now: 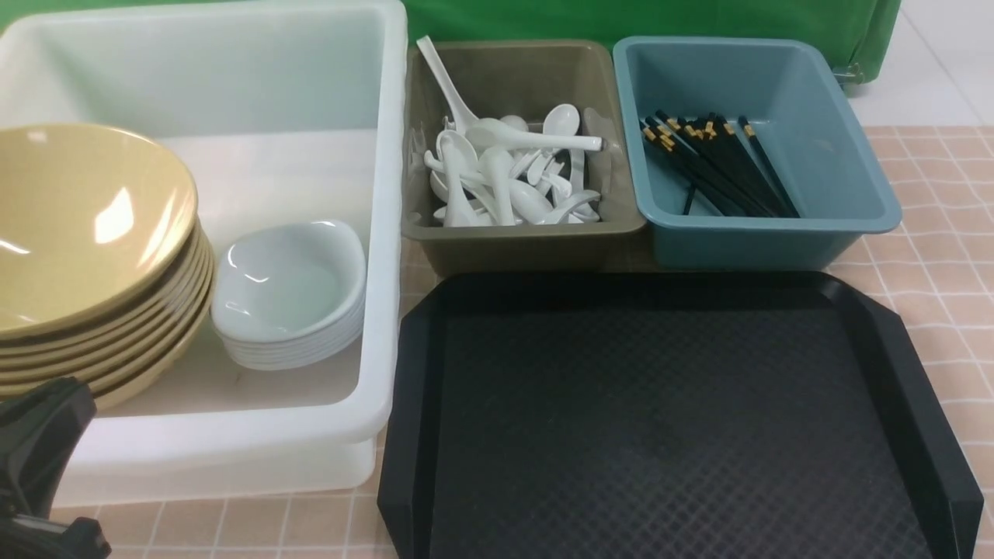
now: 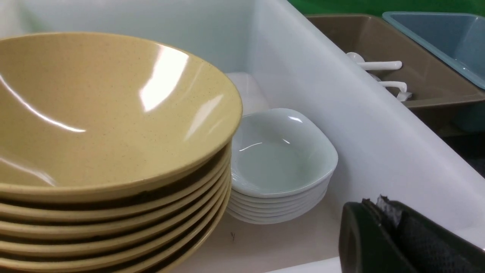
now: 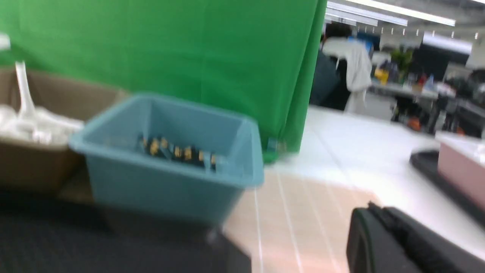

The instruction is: On brown table put chopsticks spoon bowls plates into blue grey white boxes.

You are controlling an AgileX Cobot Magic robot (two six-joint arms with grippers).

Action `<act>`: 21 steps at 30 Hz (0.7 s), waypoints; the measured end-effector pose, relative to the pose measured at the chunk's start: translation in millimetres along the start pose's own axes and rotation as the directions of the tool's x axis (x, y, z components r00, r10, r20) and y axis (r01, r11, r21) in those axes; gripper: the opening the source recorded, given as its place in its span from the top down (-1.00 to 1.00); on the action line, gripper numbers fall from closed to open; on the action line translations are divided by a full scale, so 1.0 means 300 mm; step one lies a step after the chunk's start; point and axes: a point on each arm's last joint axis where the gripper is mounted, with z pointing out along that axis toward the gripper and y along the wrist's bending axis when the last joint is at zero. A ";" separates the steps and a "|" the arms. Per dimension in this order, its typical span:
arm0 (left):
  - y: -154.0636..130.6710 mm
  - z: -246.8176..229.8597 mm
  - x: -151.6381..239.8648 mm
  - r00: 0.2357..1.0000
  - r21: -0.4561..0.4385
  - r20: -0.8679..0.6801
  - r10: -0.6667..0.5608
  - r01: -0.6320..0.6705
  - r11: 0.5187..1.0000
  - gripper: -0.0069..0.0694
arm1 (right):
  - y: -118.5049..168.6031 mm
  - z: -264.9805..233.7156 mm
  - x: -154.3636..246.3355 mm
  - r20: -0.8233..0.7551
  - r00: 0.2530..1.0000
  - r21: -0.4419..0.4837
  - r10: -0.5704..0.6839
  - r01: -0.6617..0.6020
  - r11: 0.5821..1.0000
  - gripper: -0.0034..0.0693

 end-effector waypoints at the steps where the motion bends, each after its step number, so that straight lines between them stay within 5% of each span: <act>1: 0.000 0.000 0.000 1.000 0.000 0.000 0.000 0.000 1.000 0.82 | 0.002 0.000 0.007 -0.023 1.000 -0.005 -0.005 0.005 1.000 0.78; 6: 0.000 0.000 0.000 1.000 0.000 0.000 0.000 0.000 1.000 0.82 | 0.013 -0.010 0.076 -0.252 0.960 -0.009 0.123 -0.129 0.992 0.77; 21: 0.000 0.000 0.000 1.000 0.000 0.000 0.000 0.000 1.000 0.82 | 0.012 -0.013 0.079 -0.274 0.950 0.001 0.148 -0.154 0.988 0.77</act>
